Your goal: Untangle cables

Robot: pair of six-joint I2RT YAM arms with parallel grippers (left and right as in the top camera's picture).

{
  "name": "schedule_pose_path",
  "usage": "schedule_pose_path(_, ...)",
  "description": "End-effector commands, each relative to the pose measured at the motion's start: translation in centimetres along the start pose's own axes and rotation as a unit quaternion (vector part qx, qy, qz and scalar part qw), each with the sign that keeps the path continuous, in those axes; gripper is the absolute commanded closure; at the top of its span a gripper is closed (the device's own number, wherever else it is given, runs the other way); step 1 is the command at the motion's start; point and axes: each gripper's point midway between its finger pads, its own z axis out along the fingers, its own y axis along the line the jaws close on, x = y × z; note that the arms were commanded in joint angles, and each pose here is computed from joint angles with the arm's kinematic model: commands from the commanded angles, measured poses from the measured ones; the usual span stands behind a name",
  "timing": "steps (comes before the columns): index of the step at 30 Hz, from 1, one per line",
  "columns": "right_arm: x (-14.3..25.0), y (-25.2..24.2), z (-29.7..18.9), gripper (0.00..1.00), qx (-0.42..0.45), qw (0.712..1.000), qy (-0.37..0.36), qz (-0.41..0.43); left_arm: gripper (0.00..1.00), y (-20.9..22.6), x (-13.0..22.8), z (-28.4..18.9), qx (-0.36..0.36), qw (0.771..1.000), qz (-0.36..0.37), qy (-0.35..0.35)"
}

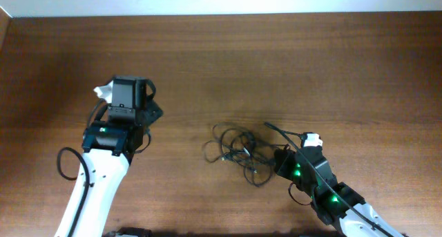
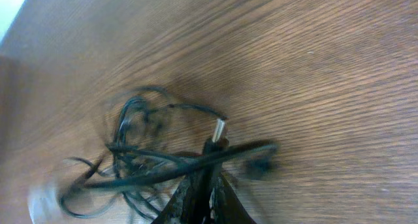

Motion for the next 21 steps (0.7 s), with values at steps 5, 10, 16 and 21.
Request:
schedule_pose_path(5, -0.4, -0.3, 0.0, 0.88, 0.005, 1.0, -0.01, -0.007, 0.79, 0.9, -1.5, -0.4, 0.02, 0.998, -0.052, 0.009)
schedule_pose_path(10, -0.1, -0.2, 0.0, 0.71, 0.003, 1.0, -0.002, -0.006, 0.01, -5.5, 7.6, -0.6, 0.206, 0.951, 0.086, 0.216)
schedule_pose_path(16, 0.2, -0.6, 0.0, 0.43, 0.011, 1.0, 0.003, -0.007, 0.01, -5.2, 17.6, 3.6, 0.092, 0.921, -0.011, 0.379)
schedule_pose_path(21, 0.2, -0.6, 0.0, 0.39, 0.011, 1.0, 0.003, -0.006, 0.0, -8.4, 22.2, 6.8, 0.158, 0.902, 0.211, 0.341)
